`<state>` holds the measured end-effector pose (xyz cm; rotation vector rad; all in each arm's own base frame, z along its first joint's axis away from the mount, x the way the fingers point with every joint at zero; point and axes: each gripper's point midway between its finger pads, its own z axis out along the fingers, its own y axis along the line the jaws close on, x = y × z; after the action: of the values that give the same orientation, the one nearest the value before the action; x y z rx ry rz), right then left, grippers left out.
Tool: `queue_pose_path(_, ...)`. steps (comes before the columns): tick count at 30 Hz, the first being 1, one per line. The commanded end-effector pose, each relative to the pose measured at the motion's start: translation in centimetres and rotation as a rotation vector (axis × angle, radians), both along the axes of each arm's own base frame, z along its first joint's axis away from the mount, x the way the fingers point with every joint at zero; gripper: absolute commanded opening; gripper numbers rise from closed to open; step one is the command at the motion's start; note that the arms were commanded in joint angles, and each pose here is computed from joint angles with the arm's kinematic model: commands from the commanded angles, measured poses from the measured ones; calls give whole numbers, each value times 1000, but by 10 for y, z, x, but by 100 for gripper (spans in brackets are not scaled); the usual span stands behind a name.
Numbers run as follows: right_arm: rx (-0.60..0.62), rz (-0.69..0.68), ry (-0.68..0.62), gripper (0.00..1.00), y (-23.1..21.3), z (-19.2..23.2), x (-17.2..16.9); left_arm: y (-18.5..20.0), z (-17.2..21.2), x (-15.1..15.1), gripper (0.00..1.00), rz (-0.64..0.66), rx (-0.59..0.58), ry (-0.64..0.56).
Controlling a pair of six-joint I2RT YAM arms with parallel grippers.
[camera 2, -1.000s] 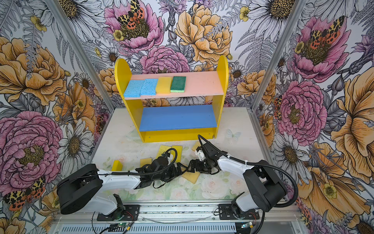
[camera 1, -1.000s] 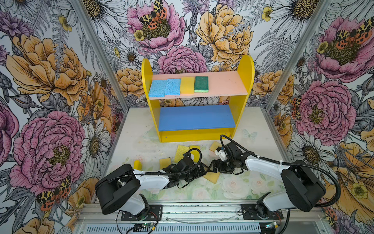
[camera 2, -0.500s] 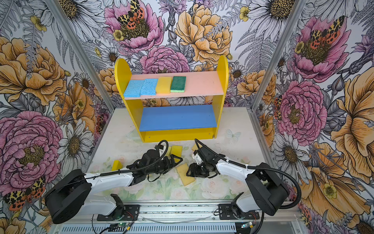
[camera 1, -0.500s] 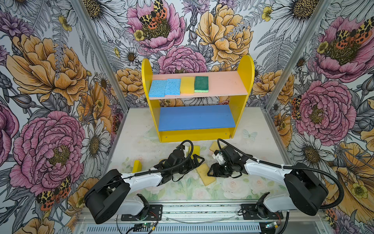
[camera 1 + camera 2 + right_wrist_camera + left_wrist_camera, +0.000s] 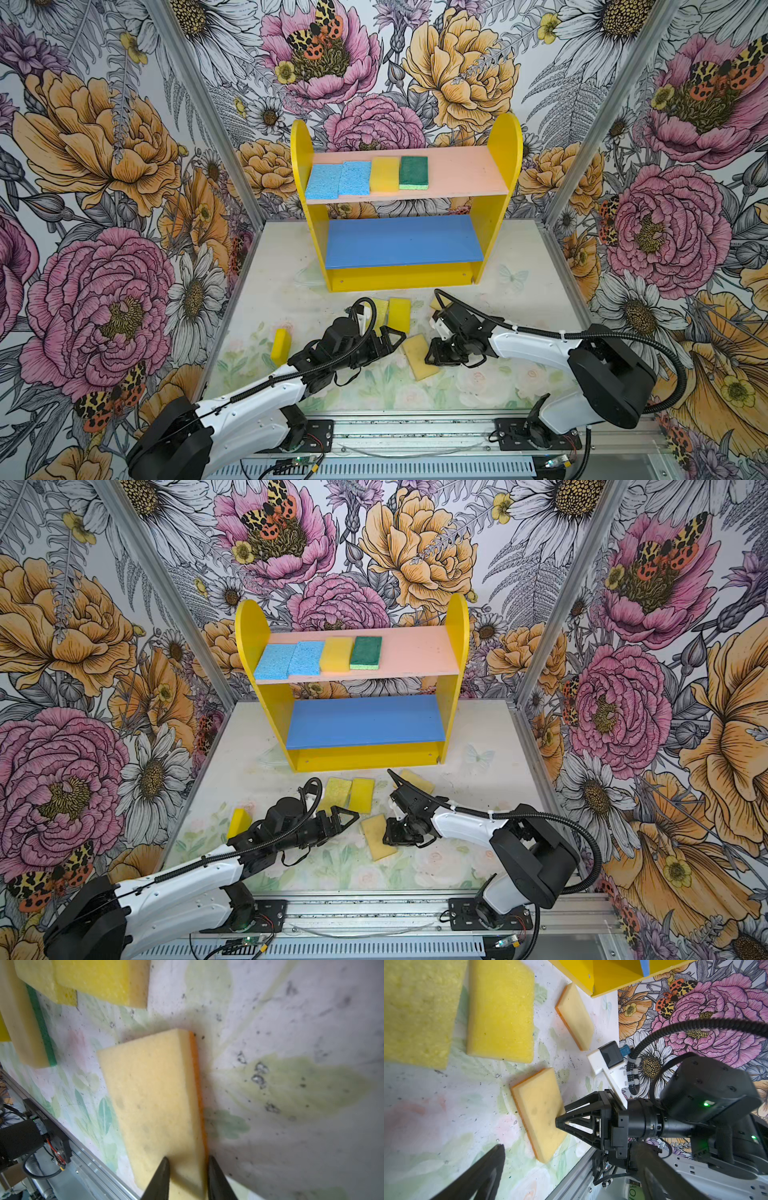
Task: Place and organize the cleaning sponges onto the shelf
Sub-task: 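Lift the pale yellow sponge with the right gripper beside the left gripper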
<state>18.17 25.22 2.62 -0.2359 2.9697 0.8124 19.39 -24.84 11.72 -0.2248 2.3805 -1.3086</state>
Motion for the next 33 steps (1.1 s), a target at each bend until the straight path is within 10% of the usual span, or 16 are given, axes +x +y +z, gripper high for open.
queue_pose_path(1, -19, -26, -49, 24, 4, 4, 13, 9, -6, -3, 99, 19, 19, 14)
queue_pose_path(12, 86, -37, -151, 1, 18, 52, 27, 21, 13, 2, 99, 40, -24, -15)
queue_pose_path(33, 349, 43, -280, 0, 66, 192, 36, 20, 119, 20, 90, 25, -191, -216)
